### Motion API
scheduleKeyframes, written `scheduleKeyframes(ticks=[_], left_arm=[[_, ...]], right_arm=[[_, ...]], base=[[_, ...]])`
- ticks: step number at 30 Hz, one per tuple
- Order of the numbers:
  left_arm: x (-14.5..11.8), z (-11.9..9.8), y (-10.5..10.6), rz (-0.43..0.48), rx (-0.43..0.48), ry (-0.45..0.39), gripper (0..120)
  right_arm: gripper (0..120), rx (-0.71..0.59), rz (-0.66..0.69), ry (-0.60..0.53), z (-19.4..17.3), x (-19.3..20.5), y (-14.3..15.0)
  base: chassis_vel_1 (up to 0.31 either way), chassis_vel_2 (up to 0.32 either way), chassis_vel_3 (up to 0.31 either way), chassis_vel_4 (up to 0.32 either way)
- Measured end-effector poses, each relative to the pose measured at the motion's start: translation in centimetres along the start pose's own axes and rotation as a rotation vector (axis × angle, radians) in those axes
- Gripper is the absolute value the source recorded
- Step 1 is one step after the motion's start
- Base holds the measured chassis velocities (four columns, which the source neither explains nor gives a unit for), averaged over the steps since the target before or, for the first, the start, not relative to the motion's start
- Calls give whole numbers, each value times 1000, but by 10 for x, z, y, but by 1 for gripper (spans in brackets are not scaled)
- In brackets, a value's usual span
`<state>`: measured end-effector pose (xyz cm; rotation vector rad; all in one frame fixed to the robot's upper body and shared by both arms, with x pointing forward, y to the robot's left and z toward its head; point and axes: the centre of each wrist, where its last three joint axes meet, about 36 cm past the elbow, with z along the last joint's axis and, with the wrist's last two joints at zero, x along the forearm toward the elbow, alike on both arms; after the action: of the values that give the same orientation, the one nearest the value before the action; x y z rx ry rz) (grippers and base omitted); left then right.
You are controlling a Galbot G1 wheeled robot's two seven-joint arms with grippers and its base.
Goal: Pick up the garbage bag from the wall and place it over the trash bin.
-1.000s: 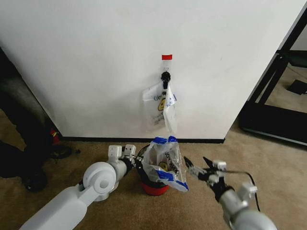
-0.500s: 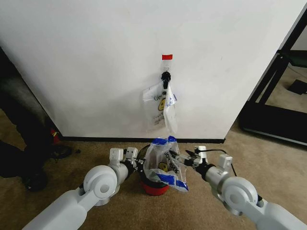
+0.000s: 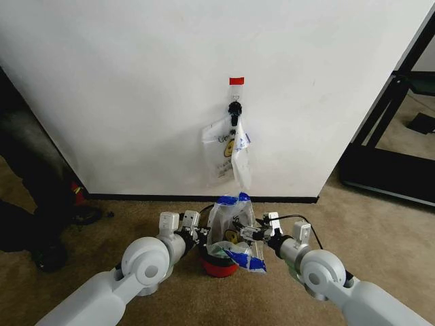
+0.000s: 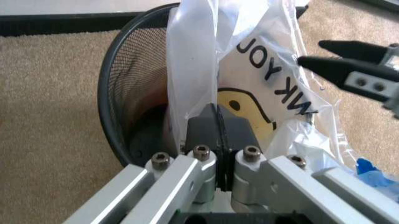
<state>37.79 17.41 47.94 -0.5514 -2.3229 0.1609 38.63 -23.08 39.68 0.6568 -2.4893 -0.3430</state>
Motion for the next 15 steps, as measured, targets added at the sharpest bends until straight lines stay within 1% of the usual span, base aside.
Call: scheduleKeyframes(ticks=[5, 10, 15], left_arm=[[0, 0, -2, 6, -1, -1, 0], [2, 1, -2, 8, -3, 0, 0], [3, 2, -4, 11, -4, -1, 0]], right_arm=[[100, 13, 0, 11, 2, -3, 1], [100, 25, -23, 8, 1, -6, 9], [100, 31, 1, 14, 3, -18, 4]], base=[[0, 0, 0, 0], [0, 0, 0, 0], [0, 0, 0, 0]])
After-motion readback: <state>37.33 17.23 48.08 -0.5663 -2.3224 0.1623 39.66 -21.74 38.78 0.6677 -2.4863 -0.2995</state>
